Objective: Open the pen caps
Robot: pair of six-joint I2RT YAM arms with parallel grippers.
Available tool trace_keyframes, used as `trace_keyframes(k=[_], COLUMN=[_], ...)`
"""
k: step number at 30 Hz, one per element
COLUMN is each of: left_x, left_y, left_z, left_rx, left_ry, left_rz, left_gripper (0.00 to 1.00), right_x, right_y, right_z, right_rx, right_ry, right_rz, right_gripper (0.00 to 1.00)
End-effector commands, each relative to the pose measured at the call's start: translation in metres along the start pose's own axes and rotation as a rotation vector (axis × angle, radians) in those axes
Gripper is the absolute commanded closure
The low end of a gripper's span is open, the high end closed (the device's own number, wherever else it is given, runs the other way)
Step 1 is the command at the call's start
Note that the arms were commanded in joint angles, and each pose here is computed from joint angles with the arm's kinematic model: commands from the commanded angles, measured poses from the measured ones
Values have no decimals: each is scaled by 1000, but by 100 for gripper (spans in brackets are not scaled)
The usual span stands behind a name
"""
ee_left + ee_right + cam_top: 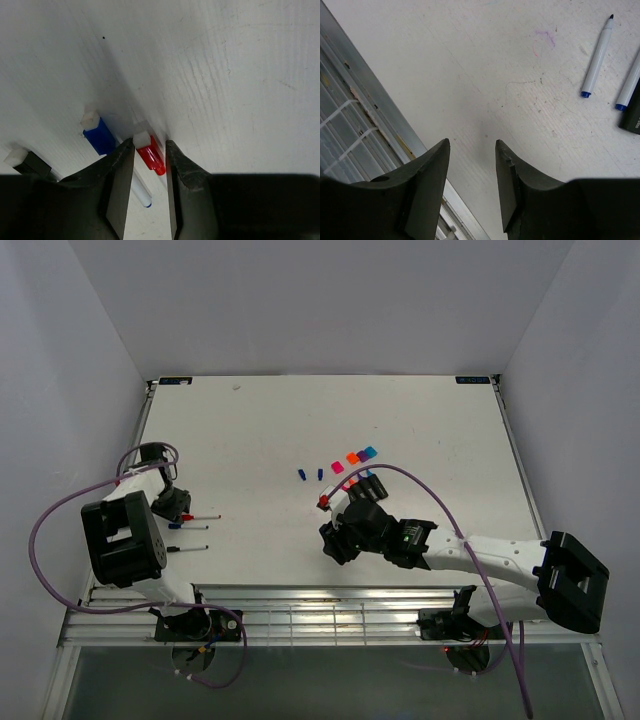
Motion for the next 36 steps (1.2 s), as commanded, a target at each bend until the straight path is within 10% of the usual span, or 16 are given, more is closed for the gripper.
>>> trace_keyframes(k=[1, 15, 21, 25, 36], left_x=[-9, -18, -30, -36, 6], left_y=[-4, -5, 5, 18, 116], left_z=[-2, -26, -50, -74, -143], left_rx=[-4, 92, 194, 312, 818], left_ry=[20, 13, 5, 3, -308], left_rz=[-36, -25, -20, 10, -93], left_gripper=[58, 80, 91, 100, 100], right_x=[-9, -20, -38, -51, -92], right_y=[0, 1, 7, 11, -8], right_z=[1, -9, -17, -22, -26], right_rx=[1, 79, 149, 208, 44], right_ry=[15, 17, 3, -24, -199], right_rz=[-49, -70, -103, -138, -117], right_gripper=[53, 53, 40, 6, 10])
Point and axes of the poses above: each gripper's point midway between its finger pads, its own y axis back along the fingers, its own z axis along the line the jaws close on, x = y × z, the point moved 3 cm from there along y, back along the fingers, and after that the axes turned 10 degrees about -y, right-handed, at the moved point
